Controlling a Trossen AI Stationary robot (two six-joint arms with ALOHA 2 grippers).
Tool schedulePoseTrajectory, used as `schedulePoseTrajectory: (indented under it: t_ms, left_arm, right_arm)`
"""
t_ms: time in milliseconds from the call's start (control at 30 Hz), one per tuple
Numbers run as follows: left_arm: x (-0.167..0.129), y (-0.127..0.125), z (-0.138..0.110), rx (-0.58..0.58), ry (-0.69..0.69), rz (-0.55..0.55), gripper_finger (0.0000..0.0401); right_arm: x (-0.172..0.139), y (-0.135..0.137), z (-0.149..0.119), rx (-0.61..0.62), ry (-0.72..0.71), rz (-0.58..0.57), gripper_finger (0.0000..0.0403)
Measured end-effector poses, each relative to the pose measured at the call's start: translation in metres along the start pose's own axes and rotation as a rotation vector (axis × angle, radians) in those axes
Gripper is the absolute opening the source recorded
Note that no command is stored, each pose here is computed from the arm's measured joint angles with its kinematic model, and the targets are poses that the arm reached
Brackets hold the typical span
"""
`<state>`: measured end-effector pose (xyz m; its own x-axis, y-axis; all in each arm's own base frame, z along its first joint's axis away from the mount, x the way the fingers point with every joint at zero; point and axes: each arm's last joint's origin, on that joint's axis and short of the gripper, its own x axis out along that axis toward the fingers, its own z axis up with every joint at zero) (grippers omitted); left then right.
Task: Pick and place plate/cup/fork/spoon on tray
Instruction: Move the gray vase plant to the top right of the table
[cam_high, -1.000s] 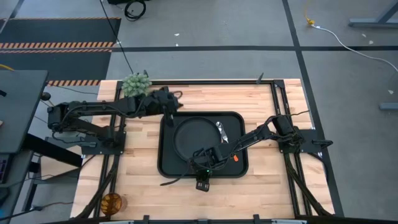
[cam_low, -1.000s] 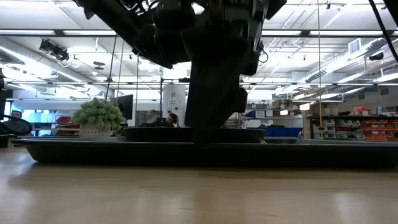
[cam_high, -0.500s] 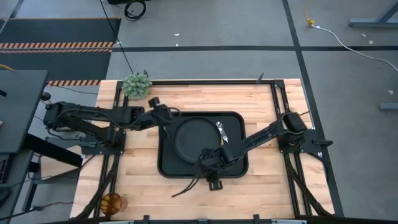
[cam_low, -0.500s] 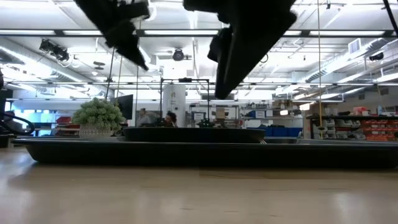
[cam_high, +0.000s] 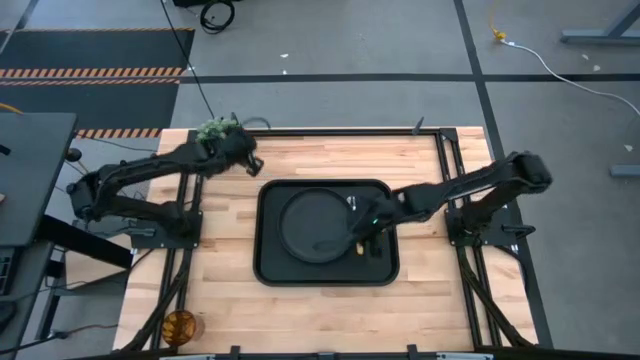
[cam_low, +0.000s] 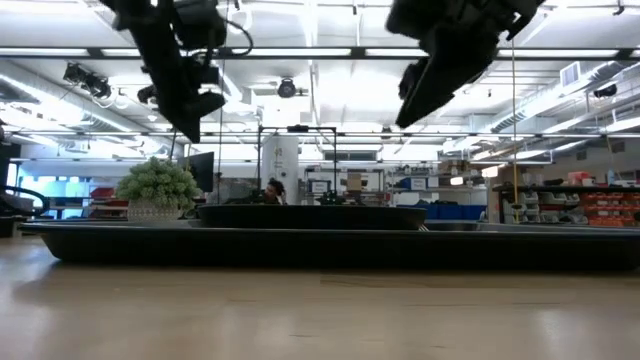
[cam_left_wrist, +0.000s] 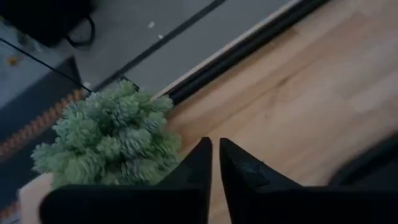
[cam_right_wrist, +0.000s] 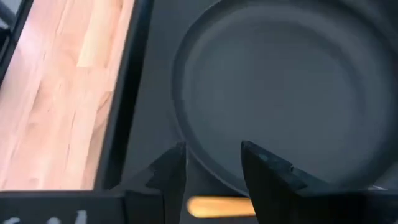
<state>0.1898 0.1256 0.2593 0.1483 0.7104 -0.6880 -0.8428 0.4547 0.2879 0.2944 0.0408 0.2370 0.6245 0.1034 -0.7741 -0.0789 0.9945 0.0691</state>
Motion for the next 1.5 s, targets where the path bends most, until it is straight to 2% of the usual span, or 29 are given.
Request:
schedulePoseTrajectory:
  t_ms: [133, 300, 567, 700, 833, 1033, 1167, 1300, 1500]
  left_arm:
    - [0.021, 0.034, 0.009, -0.084, 0.030, -0.046, 0.0081]
    - [0.040, 0.068, 0.010, -0.179, 0.076, -0.011, 0.0149]
    - [0.074, 0.076, 0.011, -0.252, 0.114, 0.033, 0.0263]
    - [0.090, 0.075, 0.016, -0.295, 0.065, 0.112, 0.0293]
    - [0.097, 0.076, 0.016, -0.288, 0.063, 0.247, 0.0294]
    - [0.090, 0.072, 0.003, -0.258, 0.151, 0.454, 0.0269]
    - [0.084, 0.063, 0.000, -0.261, 0.155, 0.511, 0.0246]
    - [0.083, 0.062, -0.003, -0.354, 0.151, 0.529, 0.0229]
    - [0.086, 0.058, -0.011, -0.442, 0.200, 0.423, 0.0223]
  right_arm:
    - [-0.022, -0.025, -0.003, -0.015, -0.083, -0.054, 0.0158]
    - [-0.035, -0.053, 0.003, -0.016, -0.164, -0.113, 0.0158]
    - [-0.029, -0.078, 0.001, 0.056, -0.162, -0.088, 0.0158]
    - [-0.022, -0.079, 0.000, 0.086, -0.142, -0.084, 0.0158]
    - [-0.016, -0.076, -0.001, 0.089, -0.126, -0.066, 0.0158]
    - [-0.007, -0.076, -0.002, 0.079, -0.103, -0.061, 0.0158]
    - [0.002, -0.082, -0.003, 0.053, -0.087, -0.072, 0.0158]
    - [0.014, -0.091, -0.007, 0.061, -0.052, -0.083, 0.0158]
    - [0.034, -0.095, -0.020, 0.075, 0.064, -0.072, 0.0158]
